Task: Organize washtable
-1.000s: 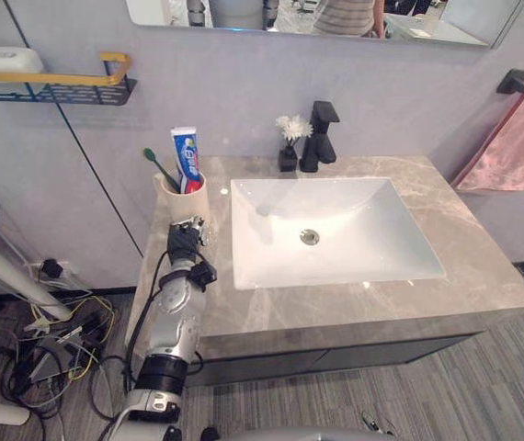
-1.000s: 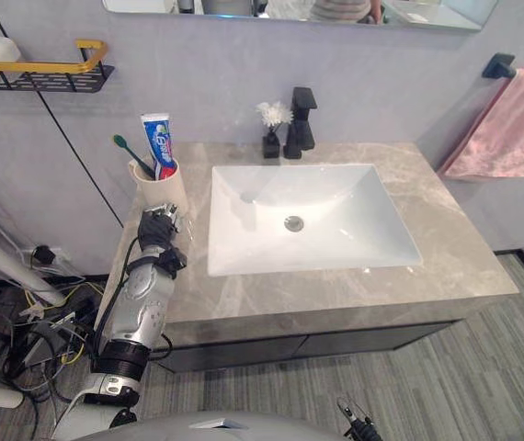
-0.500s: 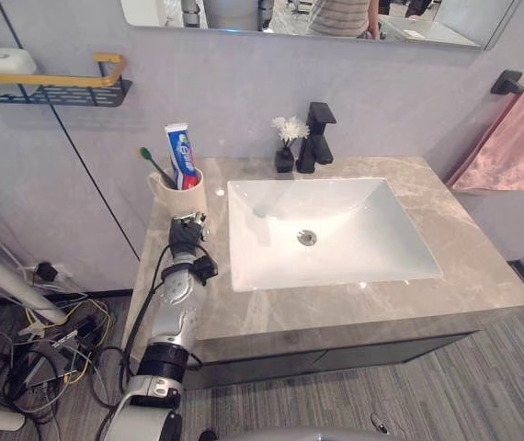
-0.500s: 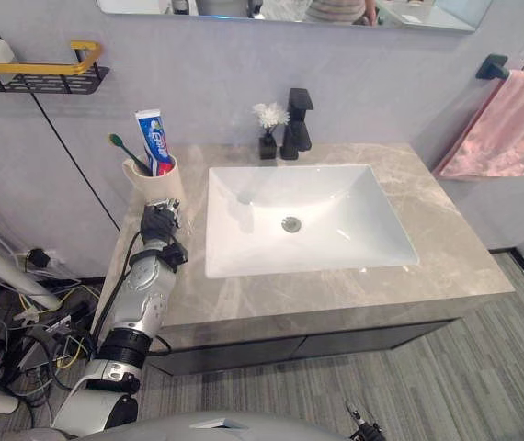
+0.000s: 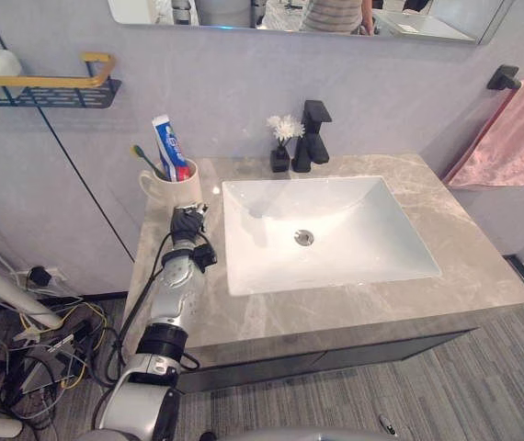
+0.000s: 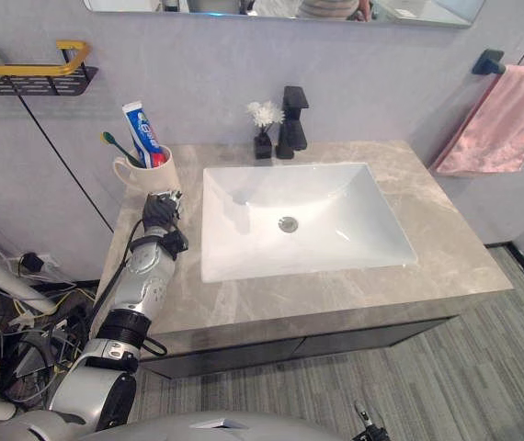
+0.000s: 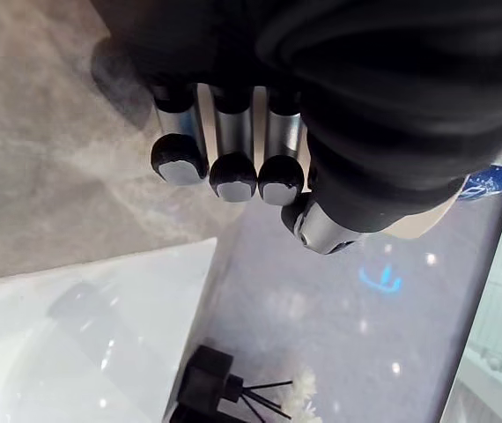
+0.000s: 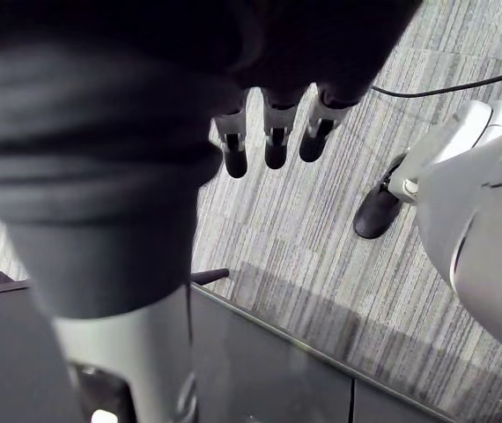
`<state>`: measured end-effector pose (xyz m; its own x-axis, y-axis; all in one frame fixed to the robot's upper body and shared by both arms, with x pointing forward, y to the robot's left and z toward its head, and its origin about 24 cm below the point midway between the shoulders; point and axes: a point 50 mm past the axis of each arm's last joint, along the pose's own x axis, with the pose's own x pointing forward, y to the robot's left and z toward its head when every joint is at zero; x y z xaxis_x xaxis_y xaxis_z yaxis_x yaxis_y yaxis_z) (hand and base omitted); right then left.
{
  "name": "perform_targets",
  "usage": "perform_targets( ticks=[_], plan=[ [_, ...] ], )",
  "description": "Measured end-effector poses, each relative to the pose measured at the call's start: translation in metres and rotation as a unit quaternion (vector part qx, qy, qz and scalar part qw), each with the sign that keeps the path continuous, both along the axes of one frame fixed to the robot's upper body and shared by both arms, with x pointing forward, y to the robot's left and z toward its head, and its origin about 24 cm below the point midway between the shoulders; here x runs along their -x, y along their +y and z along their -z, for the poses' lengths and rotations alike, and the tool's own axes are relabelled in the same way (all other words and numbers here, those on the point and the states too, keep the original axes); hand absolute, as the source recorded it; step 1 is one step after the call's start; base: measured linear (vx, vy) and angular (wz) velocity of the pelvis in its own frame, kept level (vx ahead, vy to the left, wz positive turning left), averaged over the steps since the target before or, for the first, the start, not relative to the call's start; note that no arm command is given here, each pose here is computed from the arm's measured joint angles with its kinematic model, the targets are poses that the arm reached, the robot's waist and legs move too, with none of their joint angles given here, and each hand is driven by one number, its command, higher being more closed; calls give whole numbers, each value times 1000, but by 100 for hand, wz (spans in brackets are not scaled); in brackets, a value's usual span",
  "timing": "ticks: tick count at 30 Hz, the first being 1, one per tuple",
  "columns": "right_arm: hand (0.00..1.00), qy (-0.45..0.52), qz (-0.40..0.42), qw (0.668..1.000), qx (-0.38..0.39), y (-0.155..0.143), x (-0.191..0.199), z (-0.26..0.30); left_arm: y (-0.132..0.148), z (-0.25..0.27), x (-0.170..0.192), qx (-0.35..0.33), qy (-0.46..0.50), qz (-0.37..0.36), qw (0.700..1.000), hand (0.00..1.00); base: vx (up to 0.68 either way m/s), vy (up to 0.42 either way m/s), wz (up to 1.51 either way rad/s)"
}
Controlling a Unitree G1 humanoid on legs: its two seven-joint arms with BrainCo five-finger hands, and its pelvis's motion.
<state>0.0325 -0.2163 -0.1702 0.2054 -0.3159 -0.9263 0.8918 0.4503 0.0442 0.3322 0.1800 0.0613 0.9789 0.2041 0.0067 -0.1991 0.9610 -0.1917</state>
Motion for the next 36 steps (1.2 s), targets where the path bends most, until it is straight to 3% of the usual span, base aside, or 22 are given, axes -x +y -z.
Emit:
perform_targets(
  ticks=[18,29,36],
  plan=[
    [0,-4,40,999,3,-6,6,-1,-4,-3,-2,-34,-1,24,999,100,0,0,0],
    [0,6,36,999,-1,-5,13,0,-37,-2,28,-49,-35,121,991,100,10,-8,11],
    [0,0,-11,1000,-7,0,7,1,-51,-12,57,-32,-81,176,981,100,18,-10,14]
  ],
)
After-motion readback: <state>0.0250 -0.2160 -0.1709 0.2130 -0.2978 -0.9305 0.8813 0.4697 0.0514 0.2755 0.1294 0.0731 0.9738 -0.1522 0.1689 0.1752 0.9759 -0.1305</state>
